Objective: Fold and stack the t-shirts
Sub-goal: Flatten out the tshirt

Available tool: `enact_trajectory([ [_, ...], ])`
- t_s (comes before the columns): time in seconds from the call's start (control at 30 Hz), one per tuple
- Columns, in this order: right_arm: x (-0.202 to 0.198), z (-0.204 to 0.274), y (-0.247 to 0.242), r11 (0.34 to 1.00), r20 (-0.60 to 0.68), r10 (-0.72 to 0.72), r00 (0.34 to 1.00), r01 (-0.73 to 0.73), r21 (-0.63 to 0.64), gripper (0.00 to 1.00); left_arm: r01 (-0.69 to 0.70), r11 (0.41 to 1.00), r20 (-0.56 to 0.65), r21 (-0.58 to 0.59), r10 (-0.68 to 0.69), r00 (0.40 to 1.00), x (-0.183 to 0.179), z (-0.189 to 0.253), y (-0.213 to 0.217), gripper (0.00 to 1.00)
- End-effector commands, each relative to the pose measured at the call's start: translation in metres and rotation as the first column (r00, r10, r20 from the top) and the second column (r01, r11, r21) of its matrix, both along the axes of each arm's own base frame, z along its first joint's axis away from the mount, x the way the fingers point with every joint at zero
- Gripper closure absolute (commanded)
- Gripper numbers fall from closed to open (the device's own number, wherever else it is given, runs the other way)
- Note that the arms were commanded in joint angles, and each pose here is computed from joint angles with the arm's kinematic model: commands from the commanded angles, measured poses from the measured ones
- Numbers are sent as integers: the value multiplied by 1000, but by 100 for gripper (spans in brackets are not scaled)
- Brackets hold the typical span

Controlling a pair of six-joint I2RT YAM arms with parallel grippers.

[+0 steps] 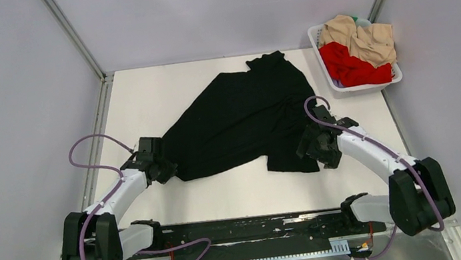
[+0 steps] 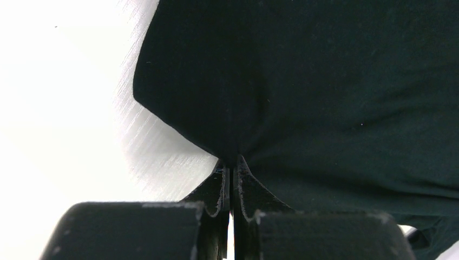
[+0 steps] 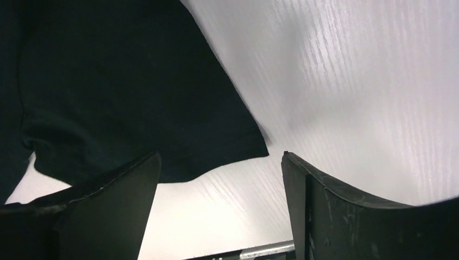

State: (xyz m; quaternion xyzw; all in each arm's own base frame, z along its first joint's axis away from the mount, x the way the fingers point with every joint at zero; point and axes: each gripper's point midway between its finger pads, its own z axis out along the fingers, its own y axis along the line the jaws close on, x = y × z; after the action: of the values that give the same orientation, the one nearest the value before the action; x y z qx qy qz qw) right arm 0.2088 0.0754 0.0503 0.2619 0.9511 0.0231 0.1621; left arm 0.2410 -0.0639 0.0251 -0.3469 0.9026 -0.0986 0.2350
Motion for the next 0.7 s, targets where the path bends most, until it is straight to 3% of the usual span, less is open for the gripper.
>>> enact_trajectory([
  [0.0, 21, -11, 15, 1000, 20, 20, 1000, -21, 22, 20, 30, 1000, 36, -10, -29, 999, 5, 5, -3, 100],
  [0.2, 27, -31, 19, 999, -17, 32, 999, -32, 5, 23, 33, 999, 7, -10, -33, 999, 2, -3, -4, 100],
  [0.37, 23, -47, 24, 1000, -55, 27, 998, -26, 15, 37, 30, 1000, 6, -8, -30, 1000, 2, -4, -3, 100],
  [0.47, 23, -52, 24, 1000, -62, 17, 998, -16, 12, 53, 32, 999, 8, -8, -32, 999, 2, -3, -3, 100],
  [0.6, 33, -45, 22, 1000, -6, 10, 1000, -10, 0, 92, 33, 999, 19, -6, -33, 999, 4, 1, -3, 100],
  [0.67, 46, -29, 20, 1000, 66, 10, 998, -9, -13, 100, 32, 999, 33, -2, -32, 999, 7, 7, -2, 100],
])
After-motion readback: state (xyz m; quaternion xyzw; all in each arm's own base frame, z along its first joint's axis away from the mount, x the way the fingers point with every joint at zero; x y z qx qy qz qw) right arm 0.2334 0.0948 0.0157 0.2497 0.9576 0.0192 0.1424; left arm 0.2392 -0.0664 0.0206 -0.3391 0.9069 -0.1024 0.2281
